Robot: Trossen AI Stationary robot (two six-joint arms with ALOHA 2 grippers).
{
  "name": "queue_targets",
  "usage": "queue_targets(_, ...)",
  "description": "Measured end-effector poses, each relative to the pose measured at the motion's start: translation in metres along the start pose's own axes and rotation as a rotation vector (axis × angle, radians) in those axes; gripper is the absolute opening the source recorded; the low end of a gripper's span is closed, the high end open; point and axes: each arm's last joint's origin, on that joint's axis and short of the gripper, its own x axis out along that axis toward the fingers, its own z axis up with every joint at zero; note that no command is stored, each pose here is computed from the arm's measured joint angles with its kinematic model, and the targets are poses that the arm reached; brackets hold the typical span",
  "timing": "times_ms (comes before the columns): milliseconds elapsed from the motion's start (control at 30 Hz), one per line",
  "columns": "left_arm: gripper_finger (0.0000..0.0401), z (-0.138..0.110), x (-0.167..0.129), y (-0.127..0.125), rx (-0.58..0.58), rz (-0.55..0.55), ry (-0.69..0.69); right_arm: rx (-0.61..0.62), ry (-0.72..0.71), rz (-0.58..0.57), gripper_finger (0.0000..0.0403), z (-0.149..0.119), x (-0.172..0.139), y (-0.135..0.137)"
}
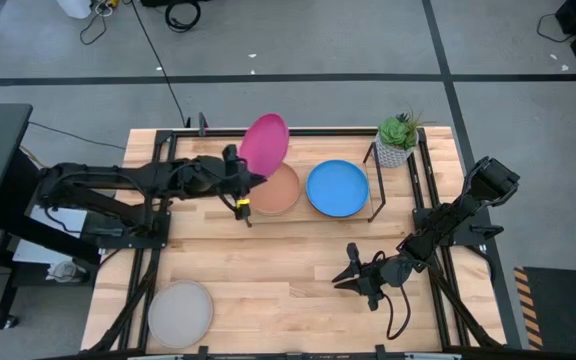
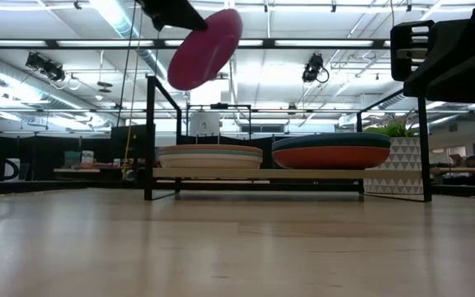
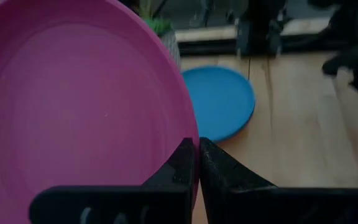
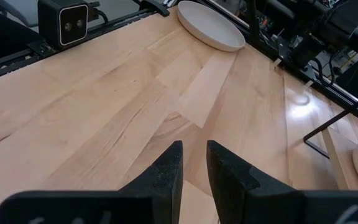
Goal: Place and stack plates onto a shelf
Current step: Stack the pink plate on top of the blue plate on the shelf
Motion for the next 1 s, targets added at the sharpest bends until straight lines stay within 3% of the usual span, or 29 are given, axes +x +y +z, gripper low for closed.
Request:
queue_targets(333, 0.0015, -0.005, 0.021, -0.011, 0.014, -0.029, 0.026, -0.005, 0.000, -0.005, 0.0078, 0.000, 0.000, 0.000)
queue_targets(533, 0.0015, -0.006, 0.050, -0.023, 0.019, -0.115, -0.018, -0.001, 0.000, -0.005, 0.0078, 0.000, 0.000, 0.000)
queue_targets(800, 0.0015, -0.014, 0.084, -0.032, 0.053, -0.143, -0.016, 0.009, 0.000, -0.013, 0.0078, 0.000, 0.000, 0.000)
queue_targets(1000, 0.0015, 0.001, 0.105, -0.041, 0.114, -0.154, 0.012, 0.015, -0.003, -0.032, 0.0078, 0.001, -0.001, 0.000)
